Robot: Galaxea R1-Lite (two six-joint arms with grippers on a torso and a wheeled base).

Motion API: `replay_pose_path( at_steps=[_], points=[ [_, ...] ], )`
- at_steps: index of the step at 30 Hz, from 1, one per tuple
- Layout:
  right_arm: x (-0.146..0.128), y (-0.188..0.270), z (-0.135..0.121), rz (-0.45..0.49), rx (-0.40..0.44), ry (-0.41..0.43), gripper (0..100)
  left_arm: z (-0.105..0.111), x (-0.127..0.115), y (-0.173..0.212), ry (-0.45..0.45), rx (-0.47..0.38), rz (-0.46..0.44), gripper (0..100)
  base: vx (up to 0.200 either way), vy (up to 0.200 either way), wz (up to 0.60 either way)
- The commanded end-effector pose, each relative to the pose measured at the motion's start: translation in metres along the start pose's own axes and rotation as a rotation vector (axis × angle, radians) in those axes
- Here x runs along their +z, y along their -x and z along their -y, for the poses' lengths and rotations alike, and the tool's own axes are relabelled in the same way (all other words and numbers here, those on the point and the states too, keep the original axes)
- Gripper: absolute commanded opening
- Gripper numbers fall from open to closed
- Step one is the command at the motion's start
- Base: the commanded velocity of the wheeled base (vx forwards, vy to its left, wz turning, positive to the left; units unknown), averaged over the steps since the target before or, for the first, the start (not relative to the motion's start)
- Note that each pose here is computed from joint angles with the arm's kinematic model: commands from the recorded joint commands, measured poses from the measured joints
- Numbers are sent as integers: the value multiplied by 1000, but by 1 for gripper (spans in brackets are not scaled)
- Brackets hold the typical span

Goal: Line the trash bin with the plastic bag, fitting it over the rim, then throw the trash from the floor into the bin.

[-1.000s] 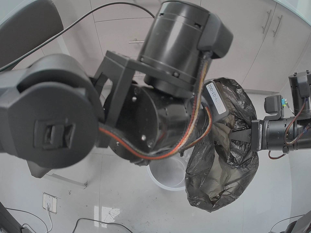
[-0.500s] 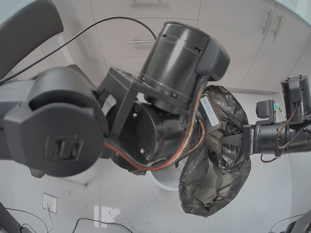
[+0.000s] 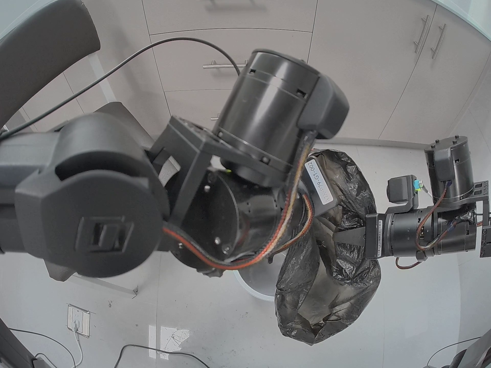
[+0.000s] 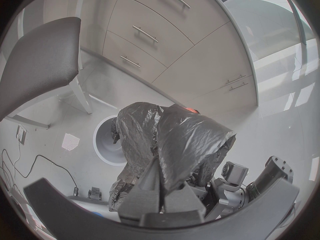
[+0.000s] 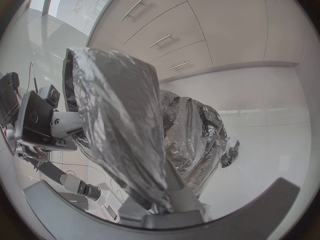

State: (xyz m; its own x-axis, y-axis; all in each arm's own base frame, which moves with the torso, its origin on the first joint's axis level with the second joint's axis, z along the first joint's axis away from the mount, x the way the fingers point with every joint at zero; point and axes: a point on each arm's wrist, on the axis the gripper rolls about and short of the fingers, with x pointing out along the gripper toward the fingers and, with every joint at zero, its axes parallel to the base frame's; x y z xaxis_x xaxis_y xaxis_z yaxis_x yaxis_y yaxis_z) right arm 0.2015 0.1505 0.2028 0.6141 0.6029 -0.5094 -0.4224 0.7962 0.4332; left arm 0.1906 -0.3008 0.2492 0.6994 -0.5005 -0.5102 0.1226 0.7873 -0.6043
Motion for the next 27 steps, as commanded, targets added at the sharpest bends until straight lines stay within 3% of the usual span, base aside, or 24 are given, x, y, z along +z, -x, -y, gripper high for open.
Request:
replay_pose_path(
  at_steps=[1, 11, 27],
  points=[
    [-2, -6, 1, -19, -7, -1, 0, -2, 1, 1, 2, 5, 3, 0, 0, 0, 0],
    [-5, -19, 1, -27, -3, 2, 0, -11, 5, 0, 6, 30, 8, 0, 0, 0, 0],
    [-13, -56, 15, -51, -32, 1, 0, -34, 6, -32, 12, 130, 2, 0, 0, 0, 0]
  ],
)
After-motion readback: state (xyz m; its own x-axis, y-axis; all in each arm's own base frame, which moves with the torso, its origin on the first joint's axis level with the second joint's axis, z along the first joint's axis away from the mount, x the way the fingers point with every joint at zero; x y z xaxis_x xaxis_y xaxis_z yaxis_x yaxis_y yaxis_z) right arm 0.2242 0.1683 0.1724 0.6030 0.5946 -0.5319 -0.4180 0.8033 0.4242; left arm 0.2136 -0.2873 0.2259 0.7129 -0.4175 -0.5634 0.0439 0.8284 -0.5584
